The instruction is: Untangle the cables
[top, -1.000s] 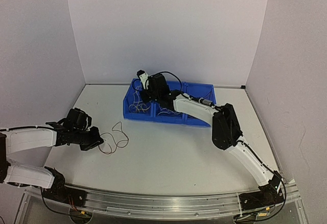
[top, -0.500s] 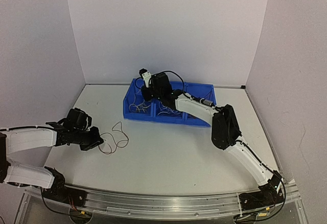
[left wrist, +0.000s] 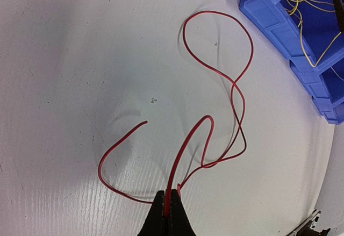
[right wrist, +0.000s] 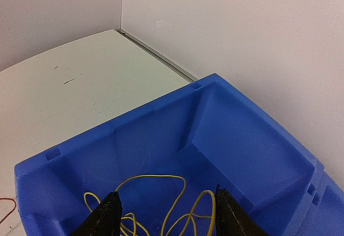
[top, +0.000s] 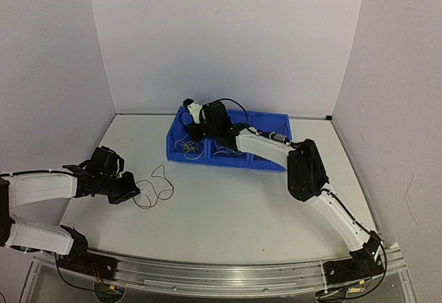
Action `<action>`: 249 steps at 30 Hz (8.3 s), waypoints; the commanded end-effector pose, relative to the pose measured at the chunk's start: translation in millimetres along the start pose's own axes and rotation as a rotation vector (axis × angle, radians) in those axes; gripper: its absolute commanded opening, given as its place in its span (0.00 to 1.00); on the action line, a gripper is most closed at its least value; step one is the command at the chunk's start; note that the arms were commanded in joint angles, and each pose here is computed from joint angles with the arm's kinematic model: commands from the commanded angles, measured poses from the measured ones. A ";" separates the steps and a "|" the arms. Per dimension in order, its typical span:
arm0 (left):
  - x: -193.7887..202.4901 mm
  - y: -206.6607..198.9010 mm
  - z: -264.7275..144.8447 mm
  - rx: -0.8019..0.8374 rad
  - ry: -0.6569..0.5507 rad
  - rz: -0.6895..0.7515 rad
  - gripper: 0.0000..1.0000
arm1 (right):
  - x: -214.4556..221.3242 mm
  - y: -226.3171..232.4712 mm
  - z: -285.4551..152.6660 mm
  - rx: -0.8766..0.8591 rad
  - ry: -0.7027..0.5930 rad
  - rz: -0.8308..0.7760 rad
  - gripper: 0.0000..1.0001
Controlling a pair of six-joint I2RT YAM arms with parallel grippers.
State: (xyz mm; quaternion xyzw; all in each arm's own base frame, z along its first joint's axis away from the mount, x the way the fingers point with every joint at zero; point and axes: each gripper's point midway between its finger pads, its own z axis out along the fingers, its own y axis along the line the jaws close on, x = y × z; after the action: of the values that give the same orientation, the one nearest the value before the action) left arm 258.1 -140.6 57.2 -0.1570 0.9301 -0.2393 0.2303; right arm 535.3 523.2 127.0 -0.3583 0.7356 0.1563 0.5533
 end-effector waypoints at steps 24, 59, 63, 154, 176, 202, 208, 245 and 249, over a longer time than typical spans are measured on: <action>-18.1 -35.0 11.5 0.084 -0.007 0.046 0.00 | -113.1 1.7 -162.2 -0.022 -0.057 0.053 0.86; 30.7 -305.2 -112.6 0.789 -0.017 0.649 0.00 | 10.3 105.8 -346.2 -0.638 0.128 0.130 0.86; 31.5 -310.9 -119.7 0.819 -0.011 0.657 0.00 | 17.1 126.6 -341.3 -0.708 0.159 0.128 0.84; 15.6 -124.8 -51.9 0.128 -0.143 0.297 1.00 | -70.9 -242.5 -244.8 0.444 0.143 0.132 0.00; 23.7 -133.4 -21.2 0.087 -0.069 0.325 1.00 | 42.3 -249.7 -207.1 0.360 0.393 0.057 0.00; 25.3 -141.2 -7.6 0.078 -0.042 0.350 1.00 | 123.5 -204.1 -178.1 0.178 0.580 0.287 0.05; 26.4 -142.6 -3.9 0.077 -0.034 0.353 1.00 | 125.3 -203.8 -177.8 0.171 0.600 0.280 0.06; -12.0 -111.7 -36.0 -0.091 -0.182 0.131 1.00 | 138.7 -179.8 -471.3 0.795 0.392 0.773 0.88; -10.6 -101.8 -35.7 -0.116 -0.183 0.103 1.00 | 160.3 -156.8 -496.2 0.743 0.389 0.767 0.89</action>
State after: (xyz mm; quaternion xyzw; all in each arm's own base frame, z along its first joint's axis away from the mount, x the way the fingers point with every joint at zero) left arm 266.7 -222.8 132.6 -0.1024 0.9319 -0.1665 0.3056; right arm 294.1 58.4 169.7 0.0905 0.9222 -0.0069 0.3759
